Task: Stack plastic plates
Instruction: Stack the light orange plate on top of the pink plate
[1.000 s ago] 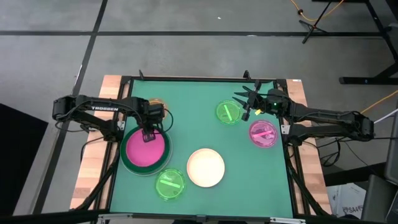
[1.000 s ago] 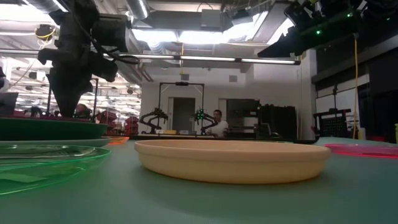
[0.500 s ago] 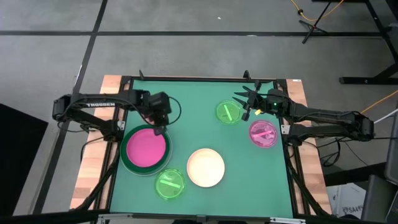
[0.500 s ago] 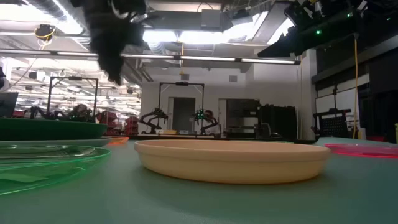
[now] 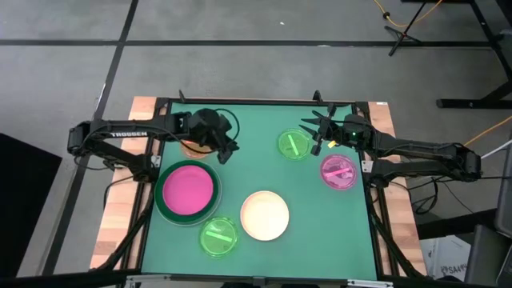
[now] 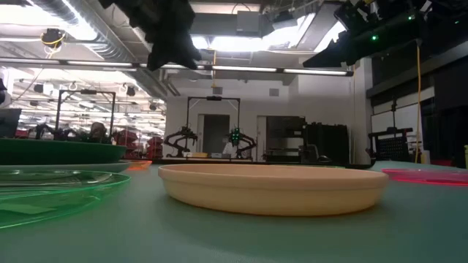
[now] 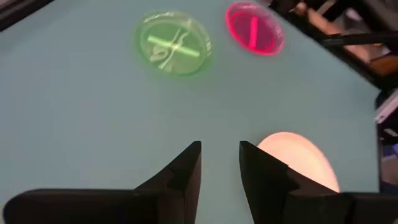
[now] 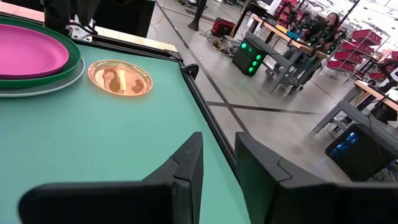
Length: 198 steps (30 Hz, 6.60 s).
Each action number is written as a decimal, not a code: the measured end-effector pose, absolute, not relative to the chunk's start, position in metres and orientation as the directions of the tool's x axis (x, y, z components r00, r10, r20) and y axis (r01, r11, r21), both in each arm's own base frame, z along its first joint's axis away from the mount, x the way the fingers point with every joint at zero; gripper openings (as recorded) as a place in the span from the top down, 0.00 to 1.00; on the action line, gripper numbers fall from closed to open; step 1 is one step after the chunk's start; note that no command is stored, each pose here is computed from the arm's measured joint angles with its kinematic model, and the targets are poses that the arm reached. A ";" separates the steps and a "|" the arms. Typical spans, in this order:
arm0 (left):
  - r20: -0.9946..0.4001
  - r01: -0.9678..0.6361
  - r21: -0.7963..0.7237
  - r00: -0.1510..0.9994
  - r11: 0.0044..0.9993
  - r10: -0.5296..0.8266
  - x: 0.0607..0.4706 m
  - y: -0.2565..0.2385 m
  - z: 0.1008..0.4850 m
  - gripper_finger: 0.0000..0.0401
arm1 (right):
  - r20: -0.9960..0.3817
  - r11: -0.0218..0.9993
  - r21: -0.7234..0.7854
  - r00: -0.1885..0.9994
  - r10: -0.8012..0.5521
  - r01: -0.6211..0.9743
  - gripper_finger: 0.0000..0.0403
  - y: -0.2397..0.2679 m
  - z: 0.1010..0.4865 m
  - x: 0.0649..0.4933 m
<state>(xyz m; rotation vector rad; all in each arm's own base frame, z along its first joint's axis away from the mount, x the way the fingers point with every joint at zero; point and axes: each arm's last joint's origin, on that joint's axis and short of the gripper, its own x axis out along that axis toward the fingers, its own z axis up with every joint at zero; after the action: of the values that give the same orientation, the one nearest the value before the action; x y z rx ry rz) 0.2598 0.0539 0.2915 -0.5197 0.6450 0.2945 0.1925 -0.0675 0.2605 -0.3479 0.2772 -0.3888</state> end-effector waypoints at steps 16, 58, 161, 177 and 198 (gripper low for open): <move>-0.654 -0.331 -0.274 0.753 0.903 0.078 0.309 -0.001 0.252 0.74 | -0.198 0.869 -0.380 0.889 -0.412 0.318 0.79 -0.067 0.260 0.192; -0.786 -0.337 -0.207 0.616 0.919 0.049 0.351 -0.058 0.147 0.74 | -0.217 0.871 -0.381 0.885 -0.411 0.311 0.79 -0.067 0.258 0.192; -0.849 -0.376 -0.087 0.513 0.923 0.129 0.203 -0.003 0.234 0.99 | -0.270 0.873 -0.384 0.867 -0.418 0.301 0.79 -0.067 0.253 0.191; -0.850 -0.485 -0.152 0.509 0.861 0.136 0.144 -0.001 0.216 0.99 | -0.270 0.873 -0.384 0.868 -0.417 0.301 0.79 -0.067 0.253 0.191; -0.940 -0.533 0.006 0.286 0.846 0.187 0.110 0.002 0.211 0.97 | -0.269 0.873 -0.384 0.868 -0.418 0.301 0.79 -0.067 0.253 0.191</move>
<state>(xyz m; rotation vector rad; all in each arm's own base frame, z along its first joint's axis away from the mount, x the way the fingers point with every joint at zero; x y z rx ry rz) 0.1096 0.0016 0.2106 -0.3385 1.1899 0.4934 0.1913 -0.0674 0.2530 -0.3398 0.3551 -0.3840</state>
